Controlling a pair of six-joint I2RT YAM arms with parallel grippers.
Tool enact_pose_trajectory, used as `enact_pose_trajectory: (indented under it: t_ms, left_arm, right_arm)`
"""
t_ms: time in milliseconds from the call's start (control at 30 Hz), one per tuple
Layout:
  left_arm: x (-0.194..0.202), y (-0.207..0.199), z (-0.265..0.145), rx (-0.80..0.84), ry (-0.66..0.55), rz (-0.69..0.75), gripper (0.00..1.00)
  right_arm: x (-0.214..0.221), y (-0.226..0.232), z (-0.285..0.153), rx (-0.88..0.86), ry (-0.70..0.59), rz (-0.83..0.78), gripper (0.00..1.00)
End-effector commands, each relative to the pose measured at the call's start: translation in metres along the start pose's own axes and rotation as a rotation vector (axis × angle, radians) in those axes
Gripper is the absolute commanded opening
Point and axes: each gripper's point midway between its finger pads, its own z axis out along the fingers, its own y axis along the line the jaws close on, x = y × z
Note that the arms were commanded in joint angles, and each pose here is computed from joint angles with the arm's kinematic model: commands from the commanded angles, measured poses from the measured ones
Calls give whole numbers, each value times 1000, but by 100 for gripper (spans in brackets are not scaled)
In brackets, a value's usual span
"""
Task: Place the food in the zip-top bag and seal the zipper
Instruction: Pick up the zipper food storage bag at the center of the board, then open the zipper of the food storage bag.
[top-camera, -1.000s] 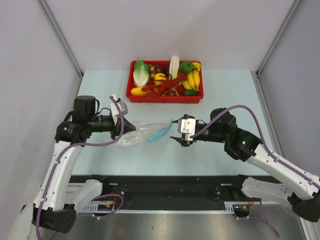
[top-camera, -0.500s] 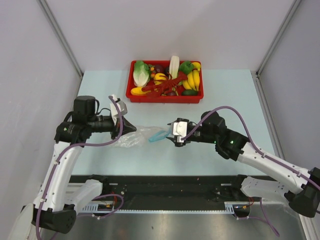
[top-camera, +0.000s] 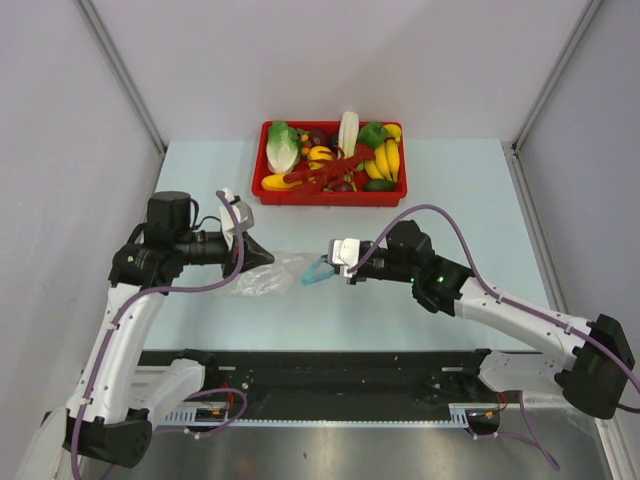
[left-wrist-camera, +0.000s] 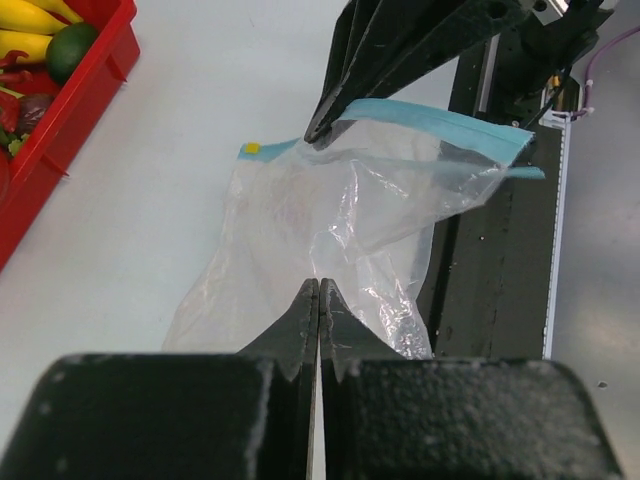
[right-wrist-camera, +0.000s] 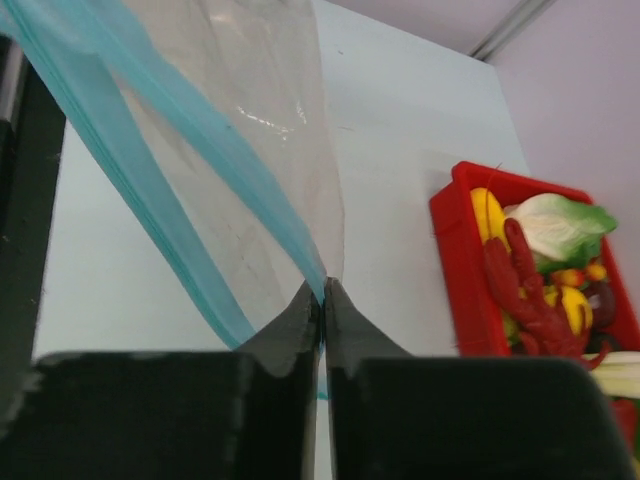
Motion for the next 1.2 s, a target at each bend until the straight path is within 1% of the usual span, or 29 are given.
enact_pose_trajectory:
  t_ms: [0,33,67,100,133,167,200,233,267,300,333,367,400,467,500,533,567,633,667,733,767,800,867,933,1033,1067,1167]
  left_arm:
    - [-14,0,1,-5,-54,-11,0]
    - [-17,6,2,-40,-63,-30,2]
    - [-23,22,1,-121,-87,-55,17]
    - [-31,27,-1,-160,-114,-61,23]
    - [-38,31,-3,-189,-142,-69,29]
    - [-54,37,-6,-226,-201,-87,59]
    - [-61,37,-6,-222,-226,-98,69]
    - [-69,37,-7,-218,-252,-108,76]
    - [-80,39,-7,-219,-292,-147,92]
    - [-84,44,-6,-232,-307,-162,95]
    - [-85,49,-4,-236,-312,-179,96]
    - [-92,52,-3,-241,-327,-173,100]
    - [-93,57,-1,-264,-326,-171,100]
    - [-96,64,3,-294,-317,-126,99]
    - [-99,62,7,-293,-315,-110,99]
    - [-99,69,8,-333,-310,-107,100]
    - [-100,73,11,-345,-304,-99,99]
    - [-103,76,18,-360,-298,-96,100]
    - [-105,76,25,-355,-286,-85,99]
    - [-104,81,30,-381,-272,-87,99]
    - [-102,83,37,-373,-255,-65,100]
    - [-102,82,42,-364,-247,-61,99]
    - [-102,77,53,-330,-221,-45,99]
    - [-100,72,68,-287,-193,-35,99]
    - [-102,46,87,-177,-178,-10,100]
    - [-102,30,96,-108,-172,-15,99]
    - [-93,5,115,1,-155,-59,100]
  right_arm:
    - [-15,-27,-5,113,-46,45,0]
    - [-16,-33,-10,137,-34,79,0]
    - [-25,-36,-21,160,-48,164,0]
    - [-18,-38,-31,177,-5,234,0]
    - [-22,-43,-43,205,16,298,0]
    - [-28,-44,-57,239,16,387,0]
    - [-16,-39,-70,263,83,469,0]
    - [-13,-47,-85,309,99,528,0]
    - [-19,-48,-103,344,85,569,0]
    - [-10,-40,-114,360,120,675,0]
    - [-1,-46,-128,421,143,716,0]
    - [-1,-47,-139,462,141,775,0]
    - [3,-42,-154,515,158,865,0]
    - [11,-44,-176,615,170,968,0]
    - [14,-35,-187,649,183,1054,0]
    - [16,-33,-194,669,187,1095,0]
    - [21,-40,-209,743,185,1135,0]
    - [27,-29,-220,785,210,1252,0]
    - [35,-22,-229,824,251,1318,0]
    - [32,-21,-239,885,248,1402,0]
    - [34,-14,-243,898,274,1447,0]
    - [28,-19,-251,937,249,1466,0]
    - [25,-18,-254,960,238,1530,0]
    - [14,-23,-258,979,184,1559,0]
    - [1,-32,-253,950,91,1620,0]
    - [-1,-38,-251,948,60,1651,0]
    - [1,-50,-243,919,24,1674,0]
